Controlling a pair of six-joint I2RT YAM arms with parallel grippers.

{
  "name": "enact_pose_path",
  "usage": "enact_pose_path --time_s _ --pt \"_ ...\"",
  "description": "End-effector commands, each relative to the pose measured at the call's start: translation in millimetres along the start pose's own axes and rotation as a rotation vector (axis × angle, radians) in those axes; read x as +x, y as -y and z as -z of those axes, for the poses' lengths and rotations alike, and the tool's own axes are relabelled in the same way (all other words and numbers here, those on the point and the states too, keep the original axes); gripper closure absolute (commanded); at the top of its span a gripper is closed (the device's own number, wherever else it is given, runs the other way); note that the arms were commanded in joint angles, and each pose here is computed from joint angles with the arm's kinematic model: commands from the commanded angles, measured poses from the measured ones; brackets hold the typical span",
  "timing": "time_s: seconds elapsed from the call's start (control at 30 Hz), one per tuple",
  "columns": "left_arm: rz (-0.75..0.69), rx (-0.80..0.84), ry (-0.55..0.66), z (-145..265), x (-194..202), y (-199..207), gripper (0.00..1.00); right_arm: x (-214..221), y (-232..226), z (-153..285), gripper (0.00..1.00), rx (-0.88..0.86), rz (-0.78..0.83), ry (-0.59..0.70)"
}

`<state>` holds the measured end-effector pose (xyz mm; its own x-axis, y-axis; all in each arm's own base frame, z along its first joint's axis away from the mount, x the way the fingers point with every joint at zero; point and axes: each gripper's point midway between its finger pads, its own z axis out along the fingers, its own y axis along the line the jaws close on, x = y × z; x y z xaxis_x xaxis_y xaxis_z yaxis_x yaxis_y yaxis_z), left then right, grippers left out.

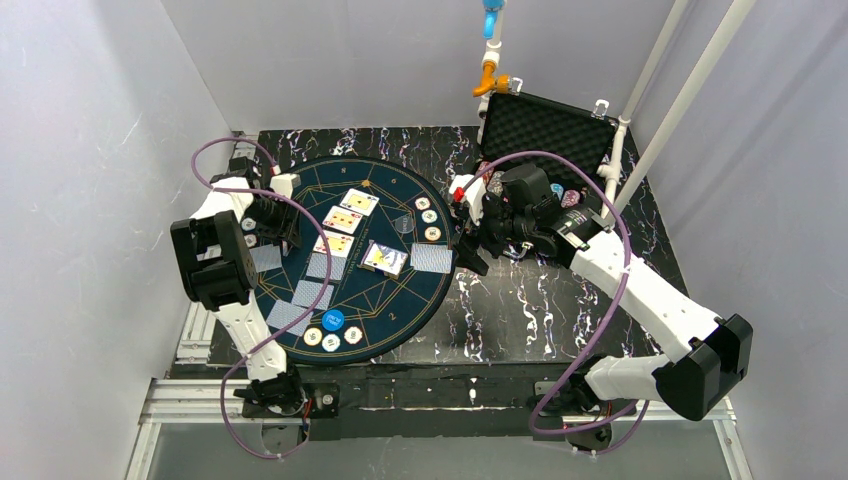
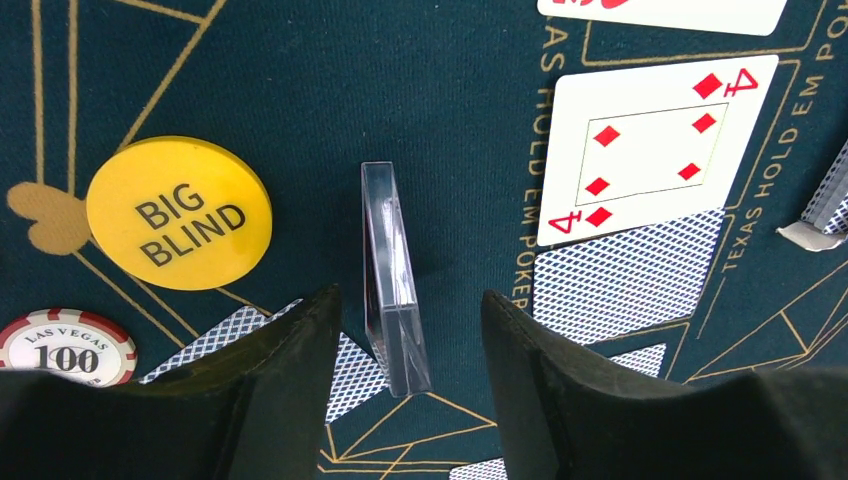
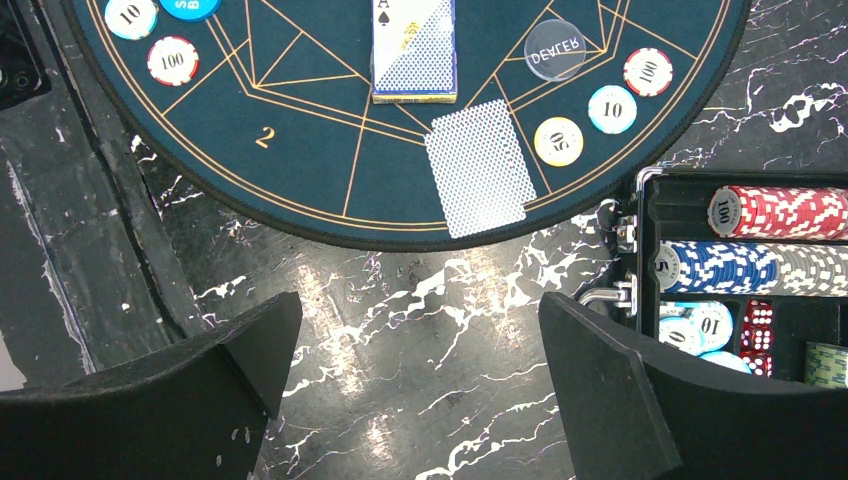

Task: Distribute texas hold em gaming equipment

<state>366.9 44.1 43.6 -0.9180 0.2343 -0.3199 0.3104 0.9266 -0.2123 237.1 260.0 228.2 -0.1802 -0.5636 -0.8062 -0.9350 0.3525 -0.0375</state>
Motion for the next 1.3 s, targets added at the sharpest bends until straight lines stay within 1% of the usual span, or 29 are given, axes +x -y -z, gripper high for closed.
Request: enact_pose_path --time_s 0.0,0.07,0.23,0.3,0.33,0.37,0.4,0.5,0.6,0.73,0.8,0.87,0.9,0.97,1.03,1.2,1.27 --pt "-0.022 -0.009 0.036 20 -5 8 0.46 -13 3 8 0.02 0.017 0.019 0.048" --pt "-0.026 -0.013 0.041 22 -6 8 0.4 -12 2 7 0.02 0.016 0.019 0.048" --pt "-0.033 -0.01 0.057 29 -11 11 0.34 -13 2 7 0.02 0.015 0.021 0.052" --pt "-0.035 -0.007 0.074 37 -16 15 0.17 -14 3 8 0.02 0.016 0.021 0.052" --pt "-0.033 -0.007 0.086 43 -19 17 0.14 -14 3 8 0.02 0.018 0.022 0.052" --pt "-0.03 -0.011 0.101 52 -23 19 0.05 -15 4 9 0.02 0.023 0.022 0.054" --pt "-0.028 -0.021 0.112 62 -27 20 0.02 -16 4 10 0.02 0.026 0.023 0.055" --pt "0.004 -0.04 0.166 100 -42 23 0.02 -20 7 12 0.02 0.042 0.021 0.065" --pt "0.041 -0.034 0.228 139 -57 34 0.02 -24 12 14 0.02 0.072 0.017 0.076" --pt "0.053 0.008 0.332 190 -73 64 0.02 -32 23 18 0.02 0.143 -0.015 0.1" --pt "0.038 0.053 0.375 212 -73 84 0.02 -34 31 21 0.02 0.195 -0.051 0.109" --pt "0.035 0.097 0.374 225 -65 102 0.02 -29 36 24 0.02 0.233 -0.071 0.094" --pt "0.032 0.125 0.352 226 -57 112 0.02 -23 38 25 0.02 0.247 -0.074 0.078" --pt "0.016 0.171 0.265 217 -32 128 0.02 -8 41 28 0.02 0.277 -0.087 0.041" --pt "0.014 0.188 0.173 198 0 139 0.02 12 41 32 0.02 0.303 -0.102 0.006" --pt "-0.002 0.081 0.135 163 57 149 0.02 47 43 49 0.02 0.359 -0.119 -0.051" --pt "-0.001 0.062 0.102 151 78 155 0.02 59 44 54 0.02 0.375 -0.132 -0.071"
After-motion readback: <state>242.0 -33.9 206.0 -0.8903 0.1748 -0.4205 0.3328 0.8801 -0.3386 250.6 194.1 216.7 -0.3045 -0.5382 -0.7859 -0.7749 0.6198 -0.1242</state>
